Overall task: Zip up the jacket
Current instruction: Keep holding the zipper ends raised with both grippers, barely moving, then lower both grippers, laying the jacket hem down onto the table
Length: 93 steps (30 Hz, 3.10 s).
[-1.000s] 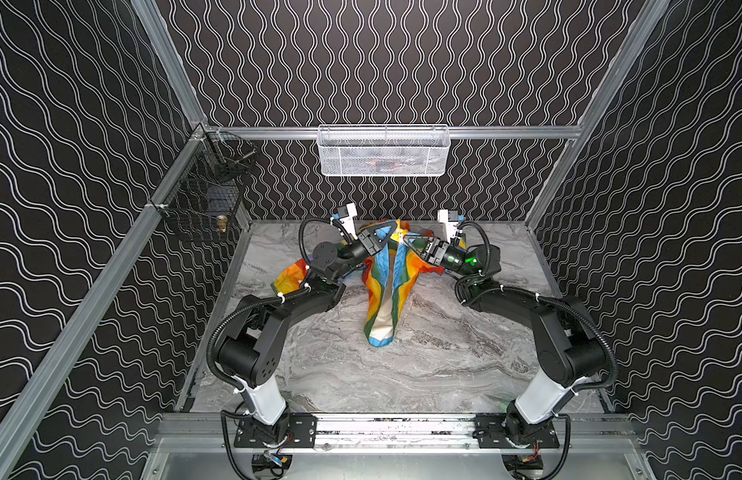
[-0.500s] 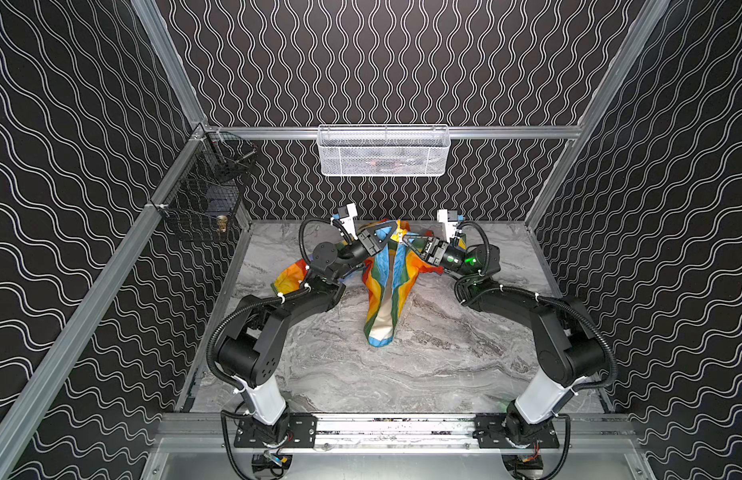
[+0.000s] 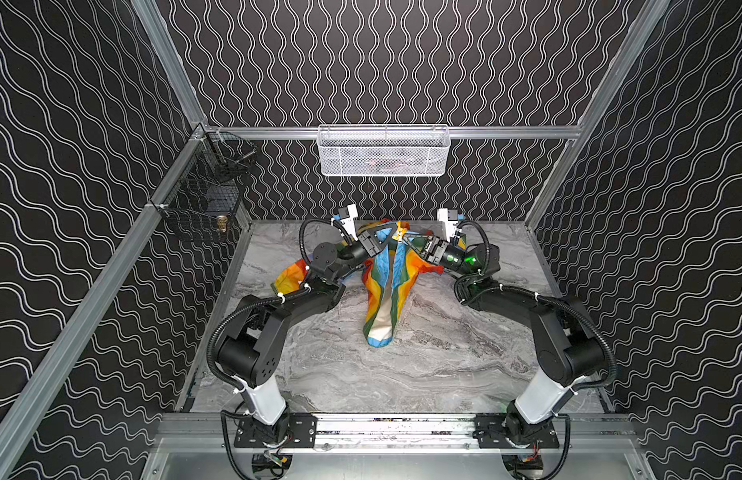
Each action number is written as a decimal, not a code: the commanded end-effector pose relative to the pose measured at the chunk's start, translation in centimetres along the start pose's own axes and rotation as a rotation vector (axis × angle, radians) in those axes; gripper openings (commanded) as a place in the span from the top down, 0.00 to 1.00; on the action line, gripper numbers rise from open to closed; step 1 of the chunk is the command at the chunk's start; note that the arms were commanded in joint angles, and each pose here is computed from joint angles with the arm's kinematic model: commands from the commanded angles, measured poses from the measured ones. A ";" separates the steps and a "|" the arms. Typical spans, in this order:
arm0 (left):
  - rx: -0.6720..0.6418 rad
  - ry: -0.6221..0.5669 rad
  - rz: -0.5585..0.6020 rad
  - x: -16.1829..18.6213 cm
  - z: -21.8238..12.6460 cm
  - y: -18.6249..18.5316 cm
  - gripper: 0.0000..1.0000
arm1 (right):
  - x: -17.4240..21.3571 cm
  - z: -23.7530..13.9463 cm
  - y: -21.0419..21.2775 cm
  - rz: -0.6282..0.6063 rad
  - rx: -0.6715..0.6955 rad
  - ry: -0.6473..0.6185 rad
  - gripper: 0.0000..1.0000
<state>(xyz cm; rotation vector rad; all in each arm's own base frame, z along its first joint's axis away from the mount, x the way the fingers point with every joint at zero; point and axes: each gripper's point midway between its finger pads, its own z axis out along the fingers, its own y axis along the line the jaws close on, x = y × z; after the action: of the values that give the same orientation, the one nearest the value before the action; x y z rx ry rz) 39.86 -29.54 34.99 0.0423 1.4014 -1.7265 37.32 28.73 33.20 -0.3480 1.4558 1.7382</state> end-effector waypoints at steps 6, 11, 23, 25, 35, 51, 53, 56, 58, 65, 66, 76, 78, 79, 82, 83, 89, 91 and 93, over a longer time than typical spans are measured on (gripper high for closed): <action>0.030 0.013 0.018 0.1 -0.3 -1.2 1.00 | -0.7 0.1 0.9 -0.039 -0.020 -0.020 1.00; 0.017 0.025 0.024 0.3 -0.4 -1.2 1.00 | -1.0 0.0 1.0 -0.045 -0.013 -0.020 1.00; -0.009 0.062 0.048 0.8 -0.5 -1.3 1.00 | -0.9 -0.3 1.1 -0.025 -0.010 0.000 1.00; -0.012 0.066 0.048 0.8 -0.5 -1.3 1.00 | -0.9 -0.4 1.1 -0.023 -0.006 0.005 1.00; -0.035 0.107 0.069 1.3 -0.5 -1.2 1.00 | -1.2 -0.8 1.1 -0.007 0.009 0.019 1.00; -0.048 0.128 0.056 2.1 -1.0 -0.7 1.00 | -3.4 -1.0 0.7 0.046 -0.007 -0.063 1.00; -0.052 0.132 0.051 2.3 -1.2 -0.5 1.00 | -3.7 -1.1 0.5 0.052 0.007 -0.074 1.00; -0.055 0.136 0.043 2.5 -1.3 -0.2 1.00 | -3.8 -1.0 0.2 0.058 0.027 -0.075 1.00; -0.058 0.139 0.039 2.7 -1.3 0.0 1.00 | -3.8 -1.0 -0.1 0.064 0.044 -0.075 1.00; -0.070 0.150 0.028 3.1 -1.3 0.3 1.00 | -3.4 -1.2 -0.7 0.057 0.097 -0.054 1.00; -0.072 0.154 0.024 3.2 -1.3 0.4 1.00 | -3.3 -1.2 -0.8 0.052 0.111 -0.050 1.00; -0.133 0.205 -0.031 4.5 -1.5 2.3 1.00 | -1.7 -2.5 -3.4 0.053 0.257 -0.030 1.00; -0.135 0.211 -0.038 4.6 -1.5 2.4 1.00 | -1.6 -2.8 -3.8 0.049 0.295 -0.033 1.00; -0.135 0.215 -0.039 4.7 -1.4 2.4 1.00 | -1.5 -2.9 -4.0 0.047 0.314 -0.033 1.00; -0.143 0.236 -0.041 5.1 -1.3 2.5 1.00 | -1.3 -3.3 -4.6 0.044 0.349 -0.028 1.00; -0.149 0.241 -0.042 5.2 -1.3 2.6 1.00 | -1.2 -3.3 -4.7 0.044 0.354 -0.026 1.00; -0.194 0.268 -0.059 6.3 -1.8 3.6 1.00 | -1.3 -3.3 -4.8 0.045 0.366 -0.027 1.00; -0.204 0.271 -0.062 6.5 -2.0 4.0 1.00 | -1.3 -3.2 -4.8 0.045 0.368 -0.021 1.00; -0.206 0.279 -0.070 6.7 -1.9 4.1 1.00 | -1.2 -3.3 -5.2 0.050 0.389 -0.022 1.00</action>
<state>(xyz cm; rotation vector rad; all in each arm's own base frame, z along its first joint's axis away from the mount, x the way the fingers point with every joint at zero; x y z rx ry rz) 38.40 -31.37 28.63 0.0714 1.7496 -1.6514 38.38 26.81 27.80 -0.1868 1.8434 1.5785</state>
